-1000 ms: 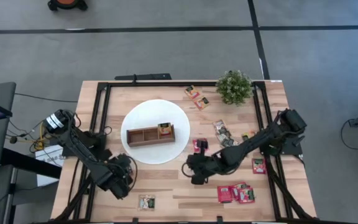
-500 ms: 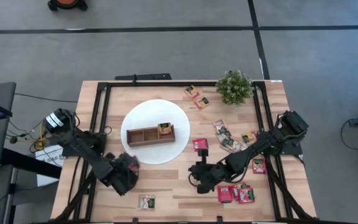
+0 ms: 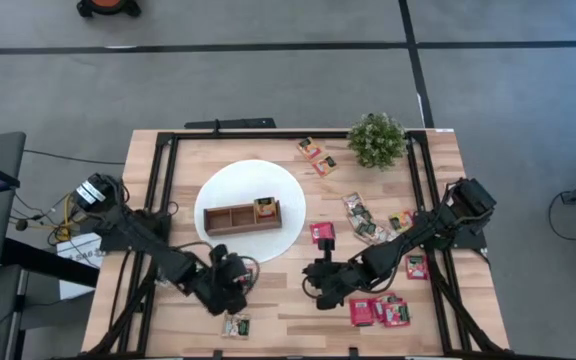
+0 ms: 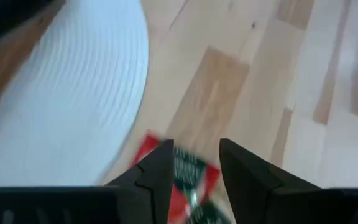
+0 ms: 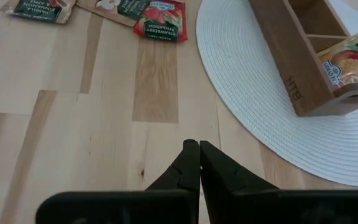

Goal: Pick & Place Tea
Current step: Put the red tea bag into the middle section of the wooden organizer

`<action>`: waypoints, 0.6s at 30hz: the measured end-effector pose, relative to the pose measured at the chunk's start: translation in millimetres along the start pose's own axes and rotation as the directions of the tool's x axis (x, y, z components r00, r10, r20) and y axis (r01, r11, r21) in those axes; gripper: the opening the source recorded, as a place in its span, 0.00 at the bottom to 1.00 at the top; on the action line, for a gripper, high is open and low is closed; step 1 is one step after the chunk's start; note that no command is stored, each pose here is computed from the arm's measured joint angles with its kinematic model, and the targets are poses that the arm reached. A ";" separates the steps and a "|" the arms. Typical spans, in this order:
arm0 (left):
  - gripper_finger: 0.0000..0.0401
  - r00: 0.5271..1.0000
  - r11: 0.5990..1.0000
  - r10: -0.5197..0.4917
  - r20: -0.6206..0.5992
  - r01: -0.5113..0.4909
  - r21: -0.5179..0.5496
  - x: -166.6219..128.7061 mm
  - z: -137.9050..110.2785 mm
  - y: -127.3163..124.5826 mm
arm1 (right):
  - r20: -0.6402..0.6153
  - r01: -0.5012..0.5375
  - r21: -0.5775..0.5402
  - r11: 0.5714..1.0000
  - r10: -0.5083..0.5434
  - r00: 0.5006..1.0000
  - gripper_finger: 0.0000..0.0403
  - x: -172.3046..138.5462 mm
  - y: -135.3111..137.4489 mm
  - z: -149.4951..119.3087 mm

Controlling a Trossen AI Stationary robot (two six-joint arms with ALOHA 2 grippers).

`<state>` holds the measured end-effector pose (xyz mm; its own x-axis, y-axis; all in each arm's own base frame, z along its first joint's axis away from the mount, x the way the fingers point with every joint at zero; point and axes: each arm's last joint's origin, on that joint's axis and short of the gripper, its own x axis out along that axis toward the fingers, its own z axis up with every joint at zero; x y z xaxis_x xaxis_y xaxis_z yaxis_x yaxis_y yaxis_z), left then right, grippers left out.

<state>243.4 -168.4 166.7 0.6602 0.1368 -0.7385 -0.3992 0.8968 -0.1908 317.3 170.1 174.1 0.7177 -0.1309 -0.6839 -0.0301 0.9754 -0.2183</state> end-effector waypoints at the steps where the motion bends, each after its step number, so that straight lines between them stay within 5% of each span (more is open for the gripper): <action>1: 0.31 1.000 0.999 -0.017 -0.025 0.018 0.030 3.9 7.0 0.3 | 0.000 0.000 0.000 1.000 0.000 1.000 0.01 0.0 0.0 0.0; 4: 0.36 0.992 0.983 -0.053 -0.115 0.072 0.170 20.6 22.4 0.8 | -0.001 -0.001 0.000 1.000 0.001 1.000 0.01 0.1 0.0 -0.1; 8: 0.44 0.971 0.899 -0.059 -0.234 0.153 0.410 44.8 31.9 -0.6 | -0.002 -0.001 0.001 1.000 0.001 1.000 0.01 0.5 -0.5 -0.1; 12: 0.46 0.929 0.831 0.011 -0.369 0.197 0.520 65.3 29.7 5.0 | -0.002 -0.001 0.001 1.000 0.001 1.000 0.01 0.5 -0.5 0.0; 18: 0.43 0.951 0.792 0.134 -0.280 0.067 0.607 68.3 32.3 8.1 | -0.005 -0.007 -0.001 1.000 0.007 1.000 0.01 0.1 0.3 -0.3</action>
<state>305.8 -138.2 135.6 0.3960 0.1330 -0.9086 0.1139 0.9747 0.1923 317.2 170.3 173.8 0.7139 -0.1247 -0.6891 -0.0362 0.9761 -0.2141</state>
